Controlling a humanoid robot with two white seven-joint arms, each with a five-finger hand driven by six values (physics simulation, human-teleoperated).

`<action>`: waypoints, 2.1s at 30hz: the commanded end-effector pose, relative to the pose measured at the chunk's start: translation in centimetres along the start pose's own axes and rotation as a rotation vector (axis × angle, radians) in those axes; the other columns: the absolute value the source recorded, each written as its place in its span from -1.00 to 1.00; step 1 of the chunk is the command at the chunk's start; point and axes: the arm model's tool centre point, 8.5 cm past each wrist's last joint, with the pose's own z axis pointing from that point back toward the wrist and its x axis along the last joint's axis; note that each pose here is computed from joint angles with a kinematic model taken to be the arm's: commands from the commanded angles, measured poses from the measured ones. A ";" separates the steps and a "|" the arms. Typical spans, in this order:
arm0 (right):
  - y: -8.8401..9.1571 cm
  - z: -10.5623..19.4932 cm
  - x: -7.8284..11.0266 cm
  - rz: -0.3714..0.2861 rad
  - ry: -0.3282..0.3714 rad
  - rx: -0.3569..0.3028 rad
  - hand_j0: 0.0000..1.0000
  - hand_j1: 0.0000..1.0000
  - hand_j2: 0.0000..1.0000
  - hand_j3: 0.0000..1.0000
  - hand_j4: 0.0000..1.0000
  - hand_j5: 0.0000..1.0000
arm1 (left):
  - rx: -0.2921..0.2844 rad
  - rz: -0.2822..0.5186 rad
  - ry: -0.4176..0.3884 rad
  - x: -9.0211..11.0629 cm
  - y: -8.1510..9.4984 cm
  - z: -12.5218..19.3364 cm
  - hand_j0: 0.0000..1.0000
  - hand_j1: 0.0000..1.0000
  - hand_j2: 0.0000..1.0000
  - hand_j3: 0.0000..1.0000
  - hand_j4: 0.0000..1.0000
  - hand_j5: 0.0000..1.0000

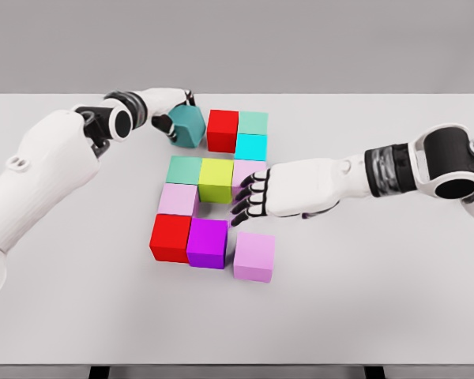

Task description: Assemble the squares on the desktop into the number 2

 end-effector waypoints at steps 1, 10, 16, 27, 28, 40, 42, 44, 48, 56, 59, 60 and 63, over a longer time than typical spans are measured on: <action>0.4 2.7 -0.8 -0.035 0.051 0.000 1.00 1.00 1.00 1.00 1.00 1.00 | -0.006 0.004 0.009 0.6 -0.2 -0.2 -0.42 -0.42 -0.42 -0.42 -0.42 -0.42; 3.4 3.2 0.2 -0.096 0.028 0.077 1.00 1.00 1.00 1.00 1.00 1.00 | -0.005 0.013 0.025 0.6 -0.1 -0.2 -0.29 -0.29 -0.29 -0.29 -0.29 -0.29; 5.6 3.1 0.9 -0.130 0.013 0.142 1.00 1.00 1.00 1.00 1.00 1.00 | 0.000 0.020 0.029 1.0 0.2 -0.3 -0.28 -0.28 -0.28 -0.28 -0.28 -0.28; 7.4 3.4 1.4 -0.149 0.010 0.197 1.00 1.00 1.00 1.00 1.00 1.00 | 0.004 0.032 0.053 1.6 0.0 -0.6 -0.28 -0.28 -0.28 -0.28 -0.28 -0.28; 7.8 3.2 1.7 -0.157 0.001 0.207 1.00 1.00 1.00 1.00 1.00 1.00 | 0.007 0.031 0.053 1.6 0.0 -0.6 -0.28 -0.28 -0.28 -0.28 -0.28 -0.28; 8.8 1.0 3.0 -0.168 -0.073 0.235 1.00 1.00 1.00 1.00 1.00 1.00 | 0.010 0.037 0.049 1.6 0.1 -0.6 0.58 0.58 0.58 0.58 0.58 0.58; 8.4 0.4 3.1 -0.158 -0.089 0.232 1.00 1.00 1.00 1.00 1.00 1.00 | 0.013 0.043 0.053 1.1 0.3 -0.6 0.82 0.82 0.82 0.82 0.82 0.82; 8.1 0.0 3.0 -0.151 -0.096 0.226 1.00 1.00 1.00 1.00 1.00 1.00 | 0.018 0.072 0.064 0.3 0.6 -0.6 1.00 1.00 1.00 1.00 1.00 1.00; 7.9 0.0 3.0 -0.148 -0.097 0.222 1.00 1.00 1.00 1.00 1.00 1.00 | 0.029 0.085 0.044 0.2 1.1 -0.5 1.00 1.00 1.00 1.00 1.00 1.00; 6.9 -0.4 2.8 -0.144 -0.108 0.200 1.00 1.00 1.00 1.00 1.00 1.00 | -0.001 0.126 -0.021 1.0 0.2 -1.0 1.00 1.00 1.00 1.00 1.00 1.00; 6.7 -0.6 2.8 -0.140 -0.110 0.197 1.00 1.00 1.00 1.00 1.00 1.00 | 0.019 0.136 0.002 0.6 -0.2 -1.4 1.00 1.00 1.00 1.00 1.00 1.00; 6.7 -0.6 2.8 -0.140 -0.110 0.197 1.00 1.00 1.00 1.00 1.00 1.00 | 0.028 0.137 0.006 0.6 -0.1 -1.6 1.00 1.00 1.00 1.00 1.00 1.00; 6.7 -0.7 2.6 -0.141 -0.109 0.196 1.00 1.00 1.00 1.00 1.00 1.00 | 0.035 0.137 0.013 0.5 -0.2 -1.6 1.00 1.00 1.00 1.00 1.00 1.00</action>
